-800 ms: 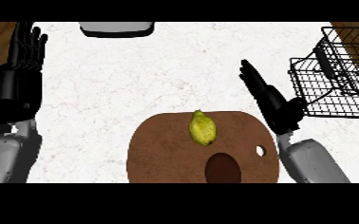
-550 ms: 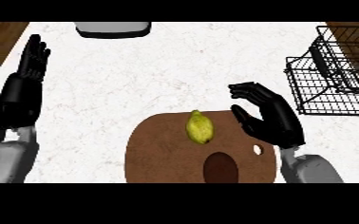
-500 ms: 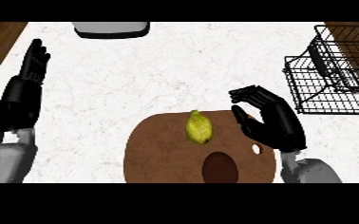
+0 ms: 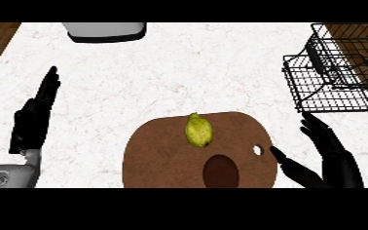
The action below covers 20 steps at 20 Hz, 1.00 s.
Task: Pick the cupcake from the cutting board and place it in the tiered basket
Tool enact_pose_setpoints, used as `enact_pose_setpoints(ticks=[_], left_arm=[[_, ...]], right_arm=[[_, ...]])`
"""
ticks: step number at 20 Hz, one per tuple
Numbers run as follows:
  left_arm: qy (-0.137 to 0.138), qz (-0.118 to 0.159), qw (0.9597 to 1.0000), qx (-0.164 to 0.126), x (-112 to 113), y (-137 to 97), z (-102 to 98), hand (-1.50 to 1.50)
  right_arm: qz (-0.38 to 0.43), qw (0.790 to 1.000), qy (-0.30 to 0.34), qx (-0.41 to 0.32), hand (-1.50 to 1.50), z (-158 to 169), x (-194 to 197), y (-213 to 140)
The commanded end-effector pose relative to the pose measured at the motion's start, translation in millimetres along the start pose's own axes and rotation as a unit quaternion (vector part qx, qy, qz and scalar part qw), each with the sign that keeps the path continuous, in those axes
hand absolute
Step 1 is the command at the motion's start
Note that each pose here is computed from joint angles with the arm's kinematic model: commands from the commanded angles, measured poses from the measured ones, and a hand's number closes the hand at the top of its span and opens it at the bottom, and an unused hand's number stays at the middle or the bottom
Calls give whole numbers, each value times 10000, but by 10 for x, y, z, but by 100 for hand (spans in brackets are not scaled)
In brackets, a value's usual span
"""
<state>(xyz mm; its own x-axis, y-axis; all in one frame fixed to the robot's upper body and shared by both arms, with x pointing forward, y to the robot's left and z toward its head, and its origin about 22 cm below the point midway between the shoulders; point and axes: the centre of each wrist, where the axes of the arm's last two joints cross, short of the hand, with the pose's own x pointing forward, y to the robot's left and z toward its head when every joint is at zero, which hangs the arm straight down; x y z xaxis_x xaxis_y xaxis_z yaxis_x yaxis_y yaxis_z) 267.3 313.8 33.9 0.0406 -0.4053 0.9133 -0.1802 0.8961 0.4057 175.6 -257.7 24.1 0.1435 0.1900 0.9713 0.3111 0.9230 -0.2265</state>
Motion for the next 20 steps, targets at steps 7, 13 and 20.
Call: enact_pose_setpoints(ticks=[7, 13, 20], left_arm=[[21, 1, 9997, -253, 8, -102, 46, 0], [-147, -71, 9996, -235, 134, -262, -127, 0], [-133, -28, 9991, -404, 78, -272, -166, 0]], right_arm=[[2390, 9587, 414, 1482, -150, 434, 840, -445], [3134, 9305, 785, 1725, -150, 552, 1472, -332], [3122, 9215, 1520, 1741, -150, 355, 1665, 31]])
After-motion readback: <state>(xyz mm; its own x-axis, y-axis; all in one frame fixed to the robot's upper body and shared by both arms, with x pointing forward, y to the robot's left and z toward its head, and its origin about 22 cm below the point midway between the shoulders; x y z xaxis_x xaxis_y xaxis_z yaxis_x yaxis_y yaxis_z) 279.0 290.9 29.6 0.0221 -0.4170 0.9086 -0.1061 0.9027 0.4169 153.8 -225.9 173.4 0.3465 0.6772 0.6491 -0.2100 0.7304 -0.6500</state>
